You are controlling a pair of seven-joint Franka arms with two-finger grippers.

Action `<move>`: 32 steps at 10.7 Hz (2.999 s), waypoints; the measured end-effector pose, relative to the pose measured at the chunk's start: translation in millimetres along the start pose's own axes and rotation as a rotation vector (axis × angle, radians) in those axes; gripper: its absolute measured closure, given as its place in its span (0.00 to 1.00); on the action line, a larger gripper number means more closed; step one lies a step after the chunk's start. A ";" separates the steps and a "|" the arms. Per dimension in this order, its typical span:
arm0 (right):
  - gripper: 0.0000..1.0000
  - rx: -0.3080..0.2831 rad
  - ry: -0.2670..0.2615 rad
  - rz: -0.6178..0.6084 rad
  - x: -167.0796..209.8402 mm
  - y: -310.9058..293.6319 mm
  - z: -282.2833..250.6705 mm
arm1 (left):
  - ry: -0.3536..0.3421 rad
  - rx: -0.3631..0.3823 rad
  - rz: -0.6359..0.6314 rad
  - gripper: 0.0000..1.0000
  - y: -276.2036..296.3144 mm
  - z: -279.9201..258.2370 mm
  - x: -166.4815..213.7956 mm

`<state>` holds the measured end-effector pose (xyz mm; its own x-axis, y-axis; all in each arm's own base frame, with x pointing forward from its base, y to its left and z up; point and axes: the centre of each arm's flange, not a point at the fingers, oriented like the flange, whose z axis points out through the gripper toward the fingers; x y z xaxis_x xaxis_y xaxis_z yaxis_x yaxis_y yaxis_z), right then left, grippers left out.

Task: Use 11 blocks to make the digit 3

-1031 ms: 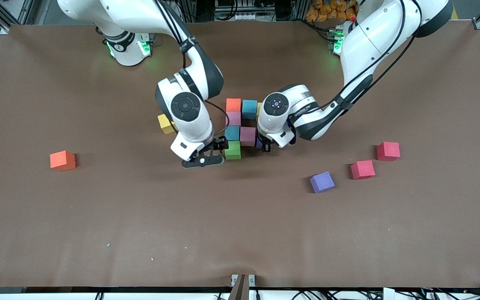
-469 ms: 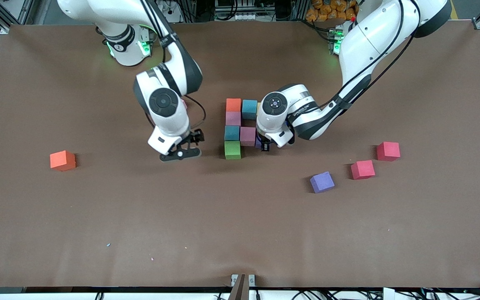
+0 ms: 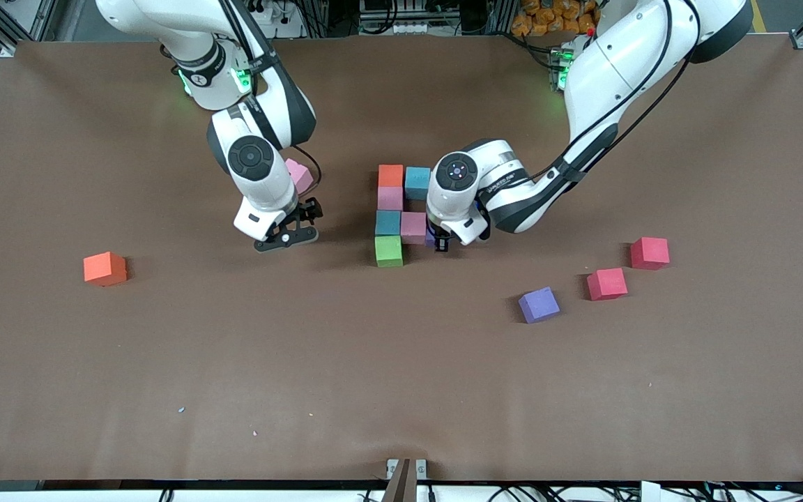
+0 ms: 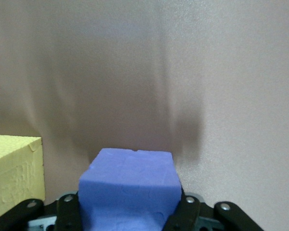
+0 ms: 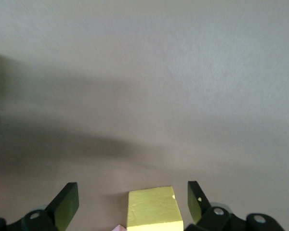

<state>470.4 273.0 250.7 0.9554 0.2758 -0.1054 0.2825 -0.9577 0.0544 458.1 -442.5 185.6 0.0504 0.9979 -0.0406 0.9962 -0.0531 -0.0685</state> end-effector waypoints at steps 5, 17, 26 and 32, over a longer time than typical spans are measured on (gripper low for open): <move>0.00 -0.002 -0.036 -0.069 -20.3 16.1 21.2 | 0.010 -0.003 -0.056 0.00 5.2 -2.1 2.5; 0.00 0.040 -0.010 -0.049 -37.2 41.6 51.2 | 0.042 -0.023 0.032 0.00 23.9 -117.7 29.5; 0.00 0.076 -0.036 -0.265 -41.5 37.4 57.1 | 0.016 -0.090 -0.097 0.00 145.0 -132.6 193.6; 0.00 0.120 -0.106 -0.267 -48.2 48.7 86.4 | -0.014 -0.099 -0.153 0.00 162.9 -95.3 222.6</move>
<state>430.7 206.0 172.6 0.8327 0.5151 -0.2031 0.5042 -0.8570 -0.1060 638.4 -225.5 260.4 -0.1028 0.9934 -0.0507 0.9943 0.1042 0.0240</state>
